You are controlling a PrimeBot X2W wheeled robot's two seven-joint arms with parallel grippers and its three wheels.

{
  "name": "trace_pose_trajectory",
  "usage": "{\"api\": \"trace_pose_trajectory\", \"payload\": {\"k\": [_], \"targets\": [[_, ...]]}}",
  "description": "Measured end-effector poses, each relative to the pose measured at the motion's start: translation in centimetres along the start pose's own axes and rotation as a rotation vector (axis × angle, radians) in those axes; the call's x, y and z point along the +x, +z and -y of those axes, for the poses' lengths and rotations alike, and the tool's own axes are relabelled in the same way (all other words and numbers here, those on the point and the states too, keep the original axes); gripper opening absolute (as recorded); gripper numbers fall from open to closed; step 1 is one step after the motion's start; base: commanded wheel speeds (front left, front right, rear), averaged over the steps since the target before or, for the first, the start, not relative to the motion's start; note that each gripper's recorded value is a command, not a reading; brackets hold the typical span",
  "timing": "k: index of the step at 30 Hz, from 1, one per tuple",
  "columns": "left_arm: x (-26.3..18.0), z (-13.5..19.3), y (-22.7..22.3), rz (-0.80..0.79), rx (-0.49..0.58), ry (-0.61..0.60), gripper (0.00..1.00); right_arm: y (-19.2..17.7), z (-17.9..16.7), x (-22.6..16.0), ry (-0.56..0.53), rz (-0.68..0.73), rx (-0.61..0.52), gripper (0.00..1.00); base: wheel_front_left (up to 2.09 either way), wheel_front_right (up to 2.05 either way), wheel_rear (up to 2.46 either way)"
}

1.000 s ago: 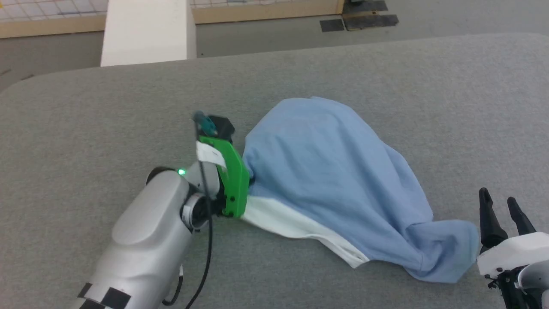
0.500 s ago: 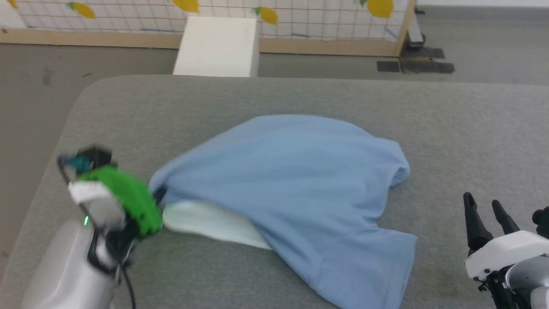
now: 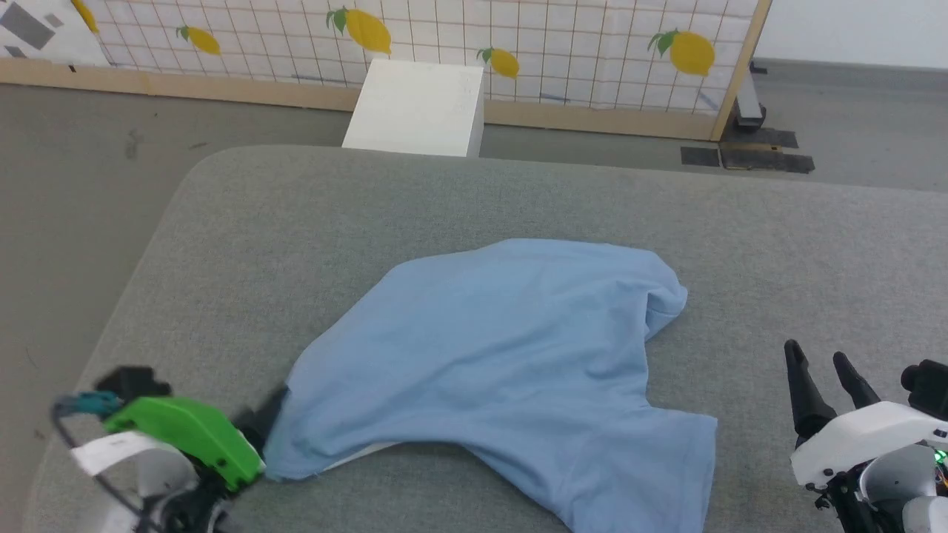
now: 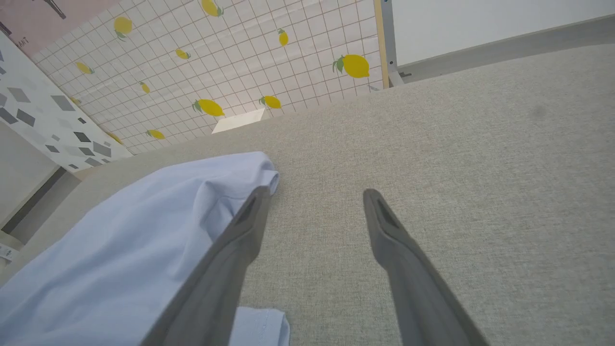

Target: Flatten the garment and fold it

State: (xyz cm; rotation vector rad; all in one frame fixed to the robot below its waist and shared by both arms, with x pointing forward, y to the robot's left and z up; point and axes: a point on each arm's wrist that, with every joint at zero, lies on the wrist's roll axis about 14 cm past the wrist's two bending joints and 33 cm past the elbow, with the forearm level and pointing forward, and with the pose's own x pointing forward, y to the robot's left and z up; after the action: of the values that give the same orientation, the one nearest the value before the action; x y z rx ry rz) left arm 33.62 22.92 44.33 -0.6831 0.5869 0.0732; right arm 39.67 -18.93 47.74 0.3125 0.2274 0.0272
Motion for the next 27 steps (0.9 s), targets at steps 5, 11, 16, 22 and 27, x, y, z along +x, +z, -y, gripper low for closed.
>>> {"api": "trace_pose_trajectory", "payload": {"k": [5, 11, 16, 22, 27], "targets": [[-2.4, 2.2, 7.4, 0.362, 0.094, -0.093, 1.00, 0.5, 0.0, -0.5, -0.001, 0.018, 0.000, 1.00, 0.00, 0.00, 0.00], [-4.4, 2.3, 9.3, 0.620, 0.278, -0.094, 1.00, 0.4, 0.4, -1.0, -0.010, 0.016, 0.000, 1.00, 0.00, 0.00, 0.00], [-4.4, 2.1, 7.9, 0.680, 0.357, -0.087, 1.00, -0.7, 0.0, -0.8, -0.001, -0.036, -0.026, 1.00, 0.00, 0.00, 0.00], [-3.5, 2.1, 7.0, 0.663, 0.403, -0.082, 1.00, -2.7, -3.7, 1.2, 0.092, -0.200, -0.150, 1.00, 0.00, 0.00, 0.00], [-2.6, 1.9, 6.8, 0.652, 0.394, -0.079, 1.00, -5.2, -7.7, 3.1, 0.185, -0.420, -0.291, 1.00, 0.00, 0.00, 0.00]]}}
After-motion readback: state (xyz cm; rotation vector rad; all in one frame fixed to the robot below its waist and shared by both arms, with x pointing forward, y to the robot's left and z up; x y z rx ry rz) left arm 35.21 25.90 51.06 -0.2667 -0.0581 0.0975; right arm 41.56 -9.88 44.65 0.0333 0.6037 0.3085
